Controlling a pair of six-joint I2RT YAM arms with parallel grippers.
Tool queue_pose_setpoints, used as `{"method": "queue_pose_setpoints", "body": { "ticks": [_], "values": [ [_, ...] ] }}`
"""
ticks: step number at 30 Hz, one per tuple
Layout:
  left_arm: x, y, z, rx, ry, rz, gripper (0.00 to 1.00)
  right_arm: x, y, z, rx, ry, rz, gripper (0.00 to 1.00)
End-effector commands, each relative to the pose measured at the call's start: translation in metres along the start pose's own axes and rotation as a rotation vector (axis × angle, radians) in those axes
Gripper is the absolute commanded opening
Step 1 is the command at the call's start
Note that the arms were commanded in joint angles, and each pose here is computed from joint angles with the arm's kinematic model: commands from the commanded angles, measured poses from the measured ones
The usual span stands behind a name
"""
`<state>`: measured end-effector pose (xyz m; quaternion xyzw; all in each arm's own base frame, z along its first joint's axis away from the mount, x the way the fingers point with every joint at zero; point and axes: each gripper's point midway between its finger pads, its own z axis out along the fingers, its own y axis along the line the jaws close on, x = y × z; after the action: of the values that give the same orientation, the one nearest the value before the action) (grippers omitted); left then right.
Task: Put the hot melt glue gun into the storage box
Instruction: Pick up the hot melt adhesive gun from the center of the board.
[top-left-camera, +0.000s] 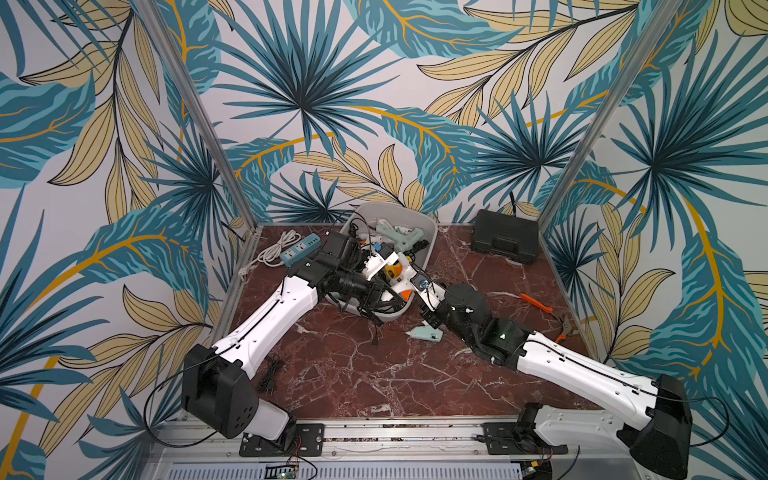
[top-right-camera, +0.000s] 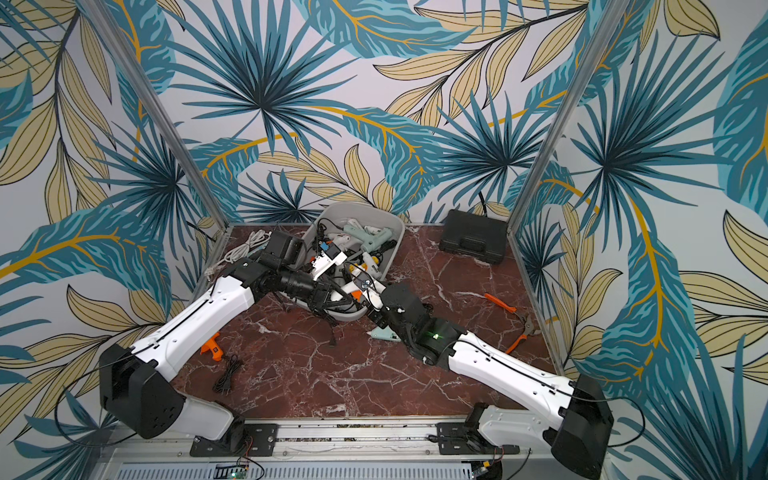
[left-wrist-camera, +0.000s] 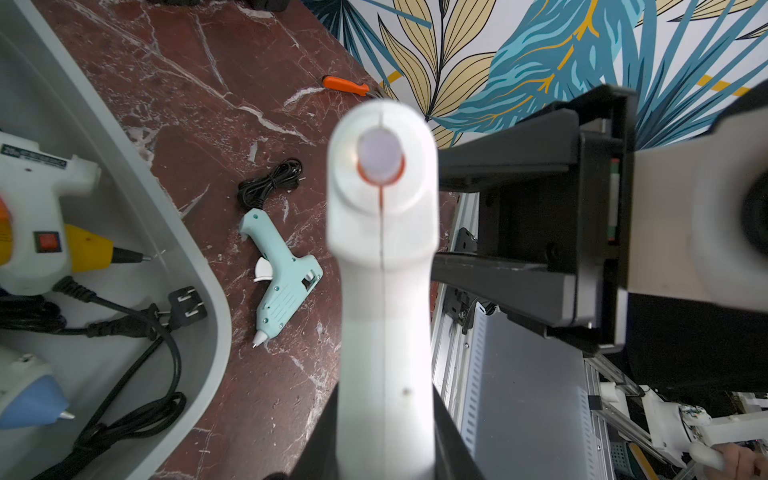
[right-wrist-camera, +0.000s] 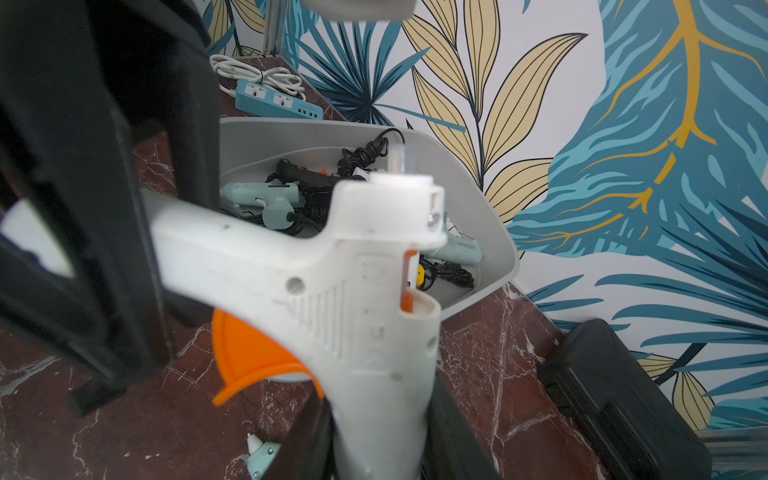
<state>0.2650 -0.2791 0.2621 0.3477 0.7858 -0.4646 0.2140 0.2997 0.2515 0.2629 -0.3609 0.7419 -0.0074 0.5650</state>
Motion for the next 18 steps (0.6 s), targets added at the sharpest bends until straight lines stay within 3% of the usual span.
{"method": "queue_pose_setpoints", "body": {
  "ticks": [1,3,8,13,18],
  "values": [
    [-0.024,-0.01,-0.013,-0.045,-0.074,0.089,0.0,-0.024,-0.02,-0.006,0.062,-0.061,0.064,0.04],
    [-0.036,-0.009,-0.017,-0.077,-0.117,0.112,0.0,-0.028,-0.026,-0.008,0.078,-0.057,0.08,0.27],
    [-0.074,-0.012,-0.042,-0.196,-0.263,0.205,0.0,-0.035,-0.039,-0.014,0.115,-0.062,0.126,0.72],
    [-0.114,0.002,-0.085,-0.451,-0.41,0.243,0.0,-0.037,-0.051,-0.024,0.148,-0.095,0.205,0.95],
    [-0.146,0.027,-0.131,-0.746,-0.51,0.269,0.0,-0.035,-0.066,-0.035,0.206,-0.103,0.301,0.99]
  ]
}}
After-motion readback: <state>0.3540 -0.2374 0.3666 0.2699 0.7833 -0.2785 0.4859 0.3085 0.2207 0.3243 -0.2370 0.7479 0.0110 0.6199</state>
